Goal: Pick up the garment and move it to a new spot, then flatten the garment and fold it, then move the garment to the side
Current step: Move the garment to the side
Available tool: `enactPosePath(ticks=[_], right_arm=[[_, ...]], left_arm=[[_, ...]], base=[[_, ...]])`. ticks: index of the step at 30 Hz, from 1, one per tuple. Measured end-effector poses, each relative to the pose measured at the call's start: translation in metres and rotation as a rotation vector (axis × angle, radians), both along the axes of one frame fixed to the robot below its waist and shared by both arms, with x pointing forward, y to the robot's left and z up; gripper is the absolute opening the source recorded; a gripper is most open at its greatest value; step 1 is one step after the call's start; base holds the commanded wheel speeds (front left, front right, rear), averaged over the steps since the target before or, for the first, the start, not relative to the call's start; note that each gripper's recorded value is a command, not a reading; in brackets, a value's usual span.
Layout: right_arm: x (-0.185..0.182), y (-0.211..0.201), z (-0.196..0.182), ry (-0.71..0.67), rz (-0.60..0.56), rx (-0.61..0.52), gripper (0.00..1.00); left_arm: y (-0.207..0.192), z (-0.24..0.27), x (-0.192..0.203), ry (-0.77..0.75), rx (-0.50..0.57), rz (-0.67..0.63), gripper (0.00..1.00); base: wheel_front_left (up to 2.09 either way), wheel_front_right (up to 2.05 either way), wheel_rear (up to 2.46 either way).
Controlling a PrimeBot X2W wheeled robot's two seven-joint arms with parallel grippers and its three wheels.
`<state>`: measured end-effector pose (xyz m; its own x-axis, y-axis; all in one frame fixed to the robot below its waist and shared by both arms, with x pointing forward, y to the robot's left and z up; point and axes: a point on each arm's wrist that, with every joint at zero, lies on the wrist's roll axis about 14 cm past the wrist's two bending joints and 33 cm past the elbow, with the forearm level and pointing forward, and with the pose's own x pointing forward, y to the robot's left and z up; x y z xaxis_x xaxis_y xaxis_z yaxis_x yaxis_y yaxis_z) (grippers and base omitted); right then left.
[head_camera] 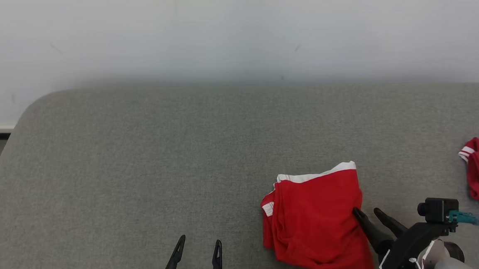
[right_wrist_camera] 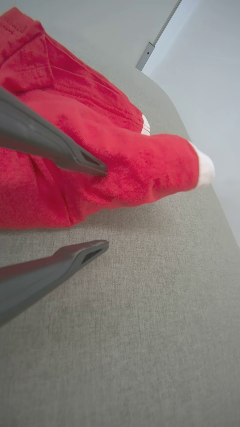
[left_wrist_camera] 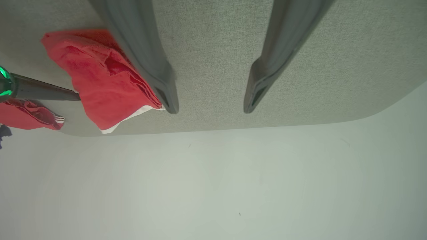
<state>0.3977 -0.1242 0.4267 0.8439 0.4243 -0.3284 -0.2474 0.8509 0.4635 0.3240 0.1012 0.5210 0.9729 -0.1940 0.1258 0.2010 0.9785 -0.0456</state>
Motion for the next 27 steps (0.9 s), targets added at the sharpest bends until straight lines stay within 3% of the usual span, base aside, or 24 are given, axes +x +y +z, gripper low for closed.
enactPosePath(ticks=[2,3,5,6,8,15,27], right_arm=[[0.003,0.005,-0.005,0.025,0.017,0.003,0.54],[0.005,0.008,-0.007,0.036,0.025,0.005,0.48],[0.007,0.011,-0.012,0.06,0.036,0.007,0.47],[0.008,0.013,-0.014,0.071,0.046,0.005,0.4],[0.009,0.018,-0.017,0.084,0.062,0.003,0.0],[0.013,0.008,-0.014,0.054,0.067,-0.04,0.0],[0.008,-0.057,0.009,-0.028,-0.005,-0.151,0.0]], left_arm=[[0.003,-0.004,0.001,0.013,0.001,0.01,1.0],[0.004,-0.005,0.002,0.018,0.0,0.014,1.0],[0.006,-0.006,0.004,0.021,-0.001,0.018,1.0],[0.007,-0.007,0.004,0.023,-0.001,0.022,1.0],[0.009,-0.009,0.005,0.031,0.001,0.028,1.0],[0.011,-0.006,0.006,0.021,0.001,0.035,1.0],[-0.013,-0.004,0.006,0.015,-0.013,-0.041,1.0]], base=[[0.0,0.0,0.0],[0.0,0.0,0.0],[0.0,0.0,0.0],[0.0,0.0,0.0],[0.0,0.0,0.0],[0.0,0.0,0.0],[0.0,0.0,0.0]])
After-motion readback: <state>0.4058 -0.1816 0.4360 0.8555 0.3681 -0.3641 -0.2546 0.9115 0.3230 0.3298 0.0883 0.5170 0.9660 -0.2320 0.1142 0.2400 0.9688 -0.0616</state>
